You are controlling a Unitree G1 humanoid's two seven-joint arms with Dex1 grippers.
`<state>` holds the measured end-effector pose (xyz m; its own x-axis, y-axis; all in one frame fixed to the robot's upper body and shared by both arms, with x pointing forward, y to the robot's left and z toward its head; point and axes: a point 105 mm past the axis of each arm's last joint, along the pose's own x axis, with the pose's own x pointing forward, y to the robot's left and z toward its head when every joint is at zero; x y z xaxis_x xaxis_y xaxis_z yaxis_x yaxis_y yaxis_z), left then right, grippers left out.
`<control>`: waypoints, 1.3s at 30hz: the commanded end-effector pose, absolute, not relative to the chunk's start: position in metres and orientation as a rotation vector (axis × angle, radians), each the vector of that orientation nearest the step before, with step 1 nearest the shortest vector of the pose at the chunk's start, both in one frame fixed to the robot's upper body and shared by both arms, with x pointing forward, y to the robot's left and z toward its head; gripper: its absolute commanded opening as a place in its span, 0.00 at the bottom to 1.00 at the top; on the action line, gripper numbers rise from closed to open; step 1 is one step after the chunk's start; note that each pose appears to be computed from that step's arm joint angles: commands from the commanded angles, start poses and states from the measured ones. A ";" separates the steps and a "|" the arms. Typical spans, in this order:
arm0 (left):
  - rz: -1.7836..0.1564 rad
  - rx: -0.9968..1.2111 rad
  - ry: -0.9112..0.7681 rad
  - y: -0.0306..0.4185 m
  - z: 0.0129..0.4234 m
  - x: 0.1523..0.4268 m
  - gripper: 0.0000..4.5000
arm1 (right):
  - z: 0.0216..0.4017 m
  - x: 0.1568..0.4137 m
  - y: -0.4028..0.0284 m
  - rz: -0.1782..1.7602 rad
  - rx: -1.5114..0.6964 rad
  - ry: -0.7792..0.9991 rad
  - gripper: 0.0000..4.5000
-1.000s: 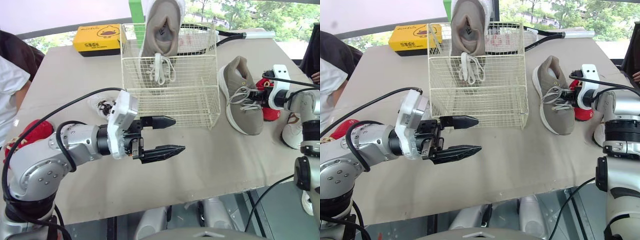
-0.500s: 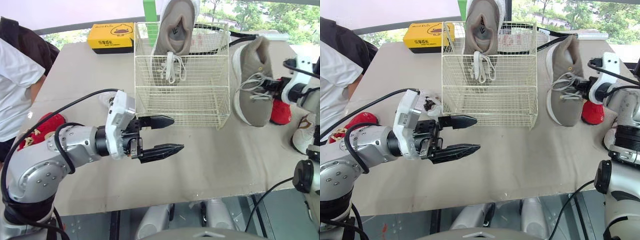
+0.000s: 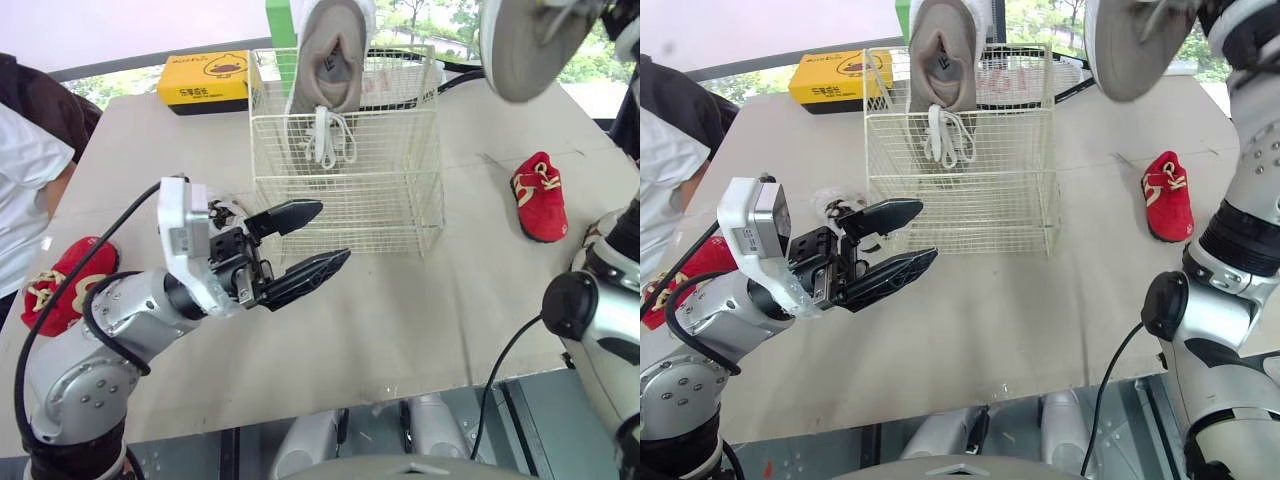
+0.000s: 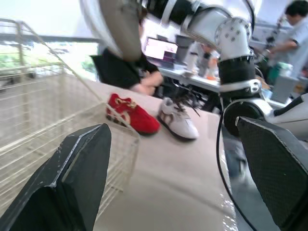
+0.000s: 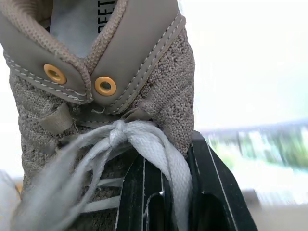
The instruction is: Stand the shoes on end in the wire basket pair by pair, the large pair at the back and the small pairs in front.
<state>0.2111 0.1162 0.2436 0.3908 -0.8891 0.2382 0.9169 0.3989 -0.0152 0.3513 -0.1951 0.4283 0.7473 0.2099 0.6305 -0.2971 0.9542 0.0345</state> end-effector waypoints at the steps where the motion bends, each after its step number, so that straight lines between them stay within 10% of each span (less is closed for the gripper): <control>1: -1.147 -0.159 -0.277 0.123 0.253 0.196 1.00 | 0.455 0.364 -0.162 0.330 0.109 -0.857 0.01; 39: -0.854 -0.053 -0.342 0.150 0.254 0.201 1.00 | 0.315 0.434 -0.039 0.476 0.067 -0.706 0.01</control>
<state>0.2056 0.1496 0.2474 0.6184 -0.7281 0.2958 0.7505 0.6587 0.0526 0.4219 -0.0494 0.3466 0.5845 0.3555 0.7294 -0.4076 0.9059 -0.1150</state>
